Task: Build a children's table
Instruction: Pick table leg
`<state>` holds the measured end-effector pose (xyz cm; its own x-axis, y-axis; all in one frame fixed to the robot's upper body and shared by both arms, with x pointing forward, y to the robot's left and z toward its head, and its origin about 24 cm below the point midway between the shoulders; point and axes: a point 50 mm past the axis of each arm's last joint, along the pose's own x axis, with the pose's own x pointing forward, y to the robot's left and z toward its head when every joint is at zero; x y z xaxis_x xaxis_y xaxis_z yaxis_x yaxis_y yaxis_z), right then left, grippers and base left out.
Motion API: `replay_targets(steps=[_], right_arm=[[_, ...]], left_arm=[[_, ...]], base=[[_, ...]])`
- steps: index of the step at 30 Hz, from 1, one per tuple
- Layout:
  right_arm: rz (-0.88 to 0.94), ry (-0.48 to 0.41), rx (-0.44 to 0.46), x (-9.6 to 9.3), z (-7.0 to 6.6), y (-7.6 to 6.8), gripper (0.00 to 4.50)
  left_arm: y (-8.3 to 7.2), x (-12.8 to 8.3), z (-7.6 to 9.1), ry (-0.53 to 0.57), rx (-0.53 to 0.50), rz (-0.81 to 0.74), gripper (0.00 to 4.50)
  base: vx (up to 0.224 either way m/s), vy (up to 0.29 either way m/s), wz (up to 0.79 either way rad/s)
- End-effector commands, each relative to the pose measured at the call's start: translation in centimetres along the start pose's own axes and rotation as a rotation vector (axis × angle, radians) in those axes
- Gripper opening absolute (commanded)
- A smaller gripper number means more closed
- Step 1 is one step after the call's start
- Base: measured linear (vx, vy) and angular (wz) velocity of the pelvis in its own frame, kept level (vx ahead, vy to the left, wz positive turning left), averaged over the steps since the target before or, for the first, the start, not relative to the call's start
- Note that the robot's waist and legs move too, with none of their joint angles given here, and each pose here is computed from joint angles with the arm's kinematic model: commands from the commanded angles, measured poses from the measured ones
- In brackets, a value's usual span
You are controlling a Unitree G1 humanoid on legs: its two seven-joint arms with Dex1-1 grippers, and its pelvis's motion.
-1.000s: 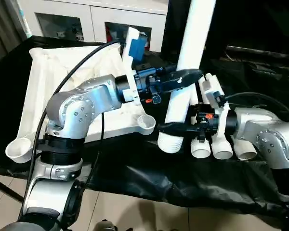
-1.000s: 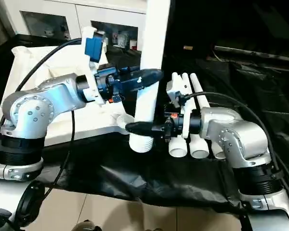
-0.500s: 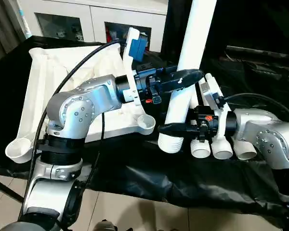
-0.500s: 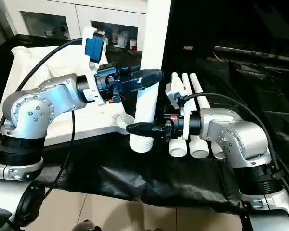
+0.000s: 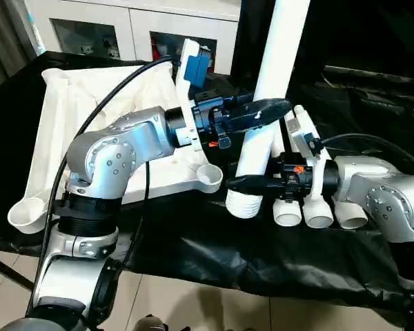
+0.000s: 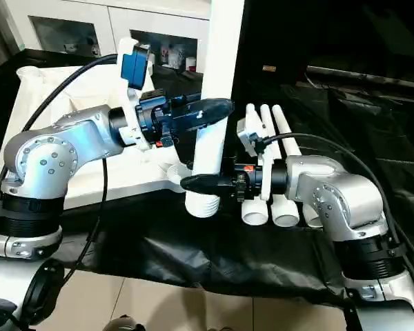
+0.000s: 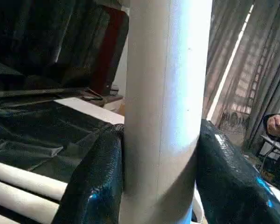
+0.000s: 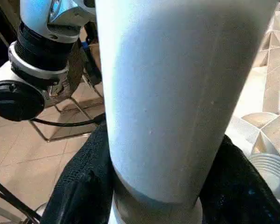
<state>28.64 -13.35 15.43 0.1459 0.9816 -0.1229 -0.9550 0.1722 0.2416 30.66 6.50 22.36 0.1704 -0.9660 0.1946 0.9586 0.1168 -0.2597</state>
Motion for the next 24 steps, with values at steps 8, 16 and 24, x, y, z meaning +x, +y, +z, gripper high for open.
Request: replay_targets(steps=[8, 16, 24], right_arm=[[-0.056, -0.009, -0.014, -0.03, -0.18, -0.35, 2.48], [-0.07, -0.032, -0.014, -0.25, 0.22, -0.5, 3.02], [-0.05, -0.05, 0.0, -0.29, 0.34, -0.23, 3.02]], left_arm=[[-0.42, 0.4, -0.04, 0.02, 0.022, -0.04, 1.86], [-0.26, 0.28, 0.04, 0.022, 0.025, -0.039, 1.86], [-0.29, 0.26, -0.05, 0.028, 0.027, -0.048, 1.86]], base=[[0.0, 0.0, 0.0], [0.0, 0.0, 0.0], [0.0, 0.0, 0.0]])
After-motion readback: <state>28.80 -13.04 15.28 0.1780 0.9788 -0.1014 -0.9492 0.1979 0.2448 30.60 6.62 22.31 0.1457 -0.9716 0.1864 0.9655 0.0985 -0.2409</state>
